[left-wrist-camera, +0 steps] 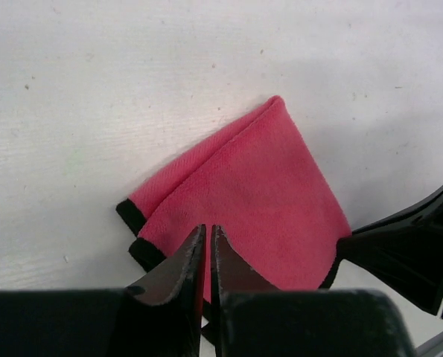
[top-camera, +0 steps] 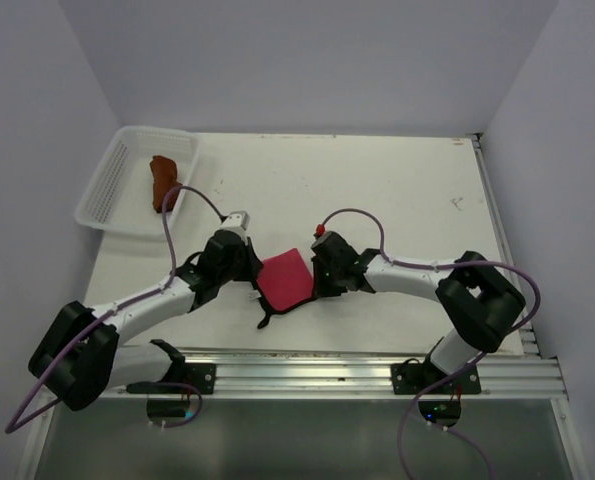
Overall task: Roll the towels
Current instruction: Roll the towel
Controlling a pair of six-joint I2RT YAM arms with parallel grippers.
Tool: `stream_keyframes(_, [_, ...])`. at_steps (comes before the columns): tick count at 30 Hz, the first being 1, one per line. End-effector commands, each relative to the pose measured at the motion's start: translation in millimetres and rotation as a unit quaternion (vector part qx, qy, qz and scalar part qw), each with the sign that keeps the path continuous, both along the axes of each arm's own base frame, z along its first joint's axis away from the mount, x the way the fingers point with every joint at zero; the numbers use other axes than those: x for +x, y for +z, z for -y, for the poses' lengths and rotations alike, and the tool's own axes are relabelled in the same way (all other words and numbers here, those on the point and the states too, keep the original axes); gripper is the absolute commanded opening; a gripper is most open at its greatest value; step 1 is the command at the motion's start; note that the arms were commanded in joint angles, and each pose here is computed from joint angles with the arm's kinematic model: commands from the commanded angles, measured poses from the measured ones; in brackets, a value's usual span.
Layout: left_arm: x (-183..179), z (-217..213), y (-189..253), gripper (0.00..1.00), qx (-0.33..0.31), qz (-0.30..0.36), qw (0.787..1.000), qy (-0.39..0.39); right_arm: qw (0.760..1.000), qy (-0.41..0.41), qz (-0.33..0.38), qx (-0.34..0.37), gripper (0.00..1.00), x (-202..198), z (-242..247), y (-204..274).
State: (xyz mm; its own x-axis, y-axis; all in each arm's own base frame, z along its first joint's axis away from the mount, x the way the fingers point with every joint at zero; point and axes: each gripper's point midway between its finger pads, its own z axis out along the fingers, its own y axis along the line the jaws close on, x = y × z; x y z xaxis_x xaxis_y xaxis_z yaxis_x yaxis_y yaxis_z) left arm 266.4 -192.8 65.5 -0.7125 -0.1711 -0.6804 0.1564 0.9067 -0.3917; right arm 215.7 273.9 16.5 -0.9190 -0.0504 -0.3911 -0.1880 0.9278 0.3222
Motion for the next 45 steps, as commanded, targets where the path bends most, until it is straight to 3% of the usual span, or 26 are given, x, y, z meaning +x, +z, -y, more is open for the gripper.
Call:
stream_keyframes(1, [23,15,46,0.12,-0.025,0.052,0.998,-0.006,1.0,-0.01,-0.005,0.003,0.1,-2,2,-9])
stream_keyframes(6, [43,33,59,0.23,-0.034,0.046,0.998,-0.011,1.0,-0.011,0.004,0.013,0.01,-2,3,-11])
stream_keyframes(12, [62,69,63,0.41,-0.065,0.014,0.998,-0.011,1.0,-0.014,0.018,0.018,0.0,3,2,-8])
stream_keyframes(16, [56,82,40,0.52,-0.039,-0.048,0.998,-0.007,0.999,-0.016,0.03,0.021,0.0,5,2,-3])
stream_keyframes(21, [57,104,27,0.52,-0.045,-0.08,0.996,-0.002,0.998,-0.027,0.05,0.031,0.0,9,4,1])
stream_keyframes(34, [62,97,-3,0.52,0.126,-0.124,0.984,0.036,0.998,-0.023,0.042,0.042,0.0,4,2,-11])
stream_keyframes(45, [57,81,-6,0.53,0.167,-0.124,0.976,0.069,0.997,-0.028,0.055,0.048,0.0,7,3,-8])
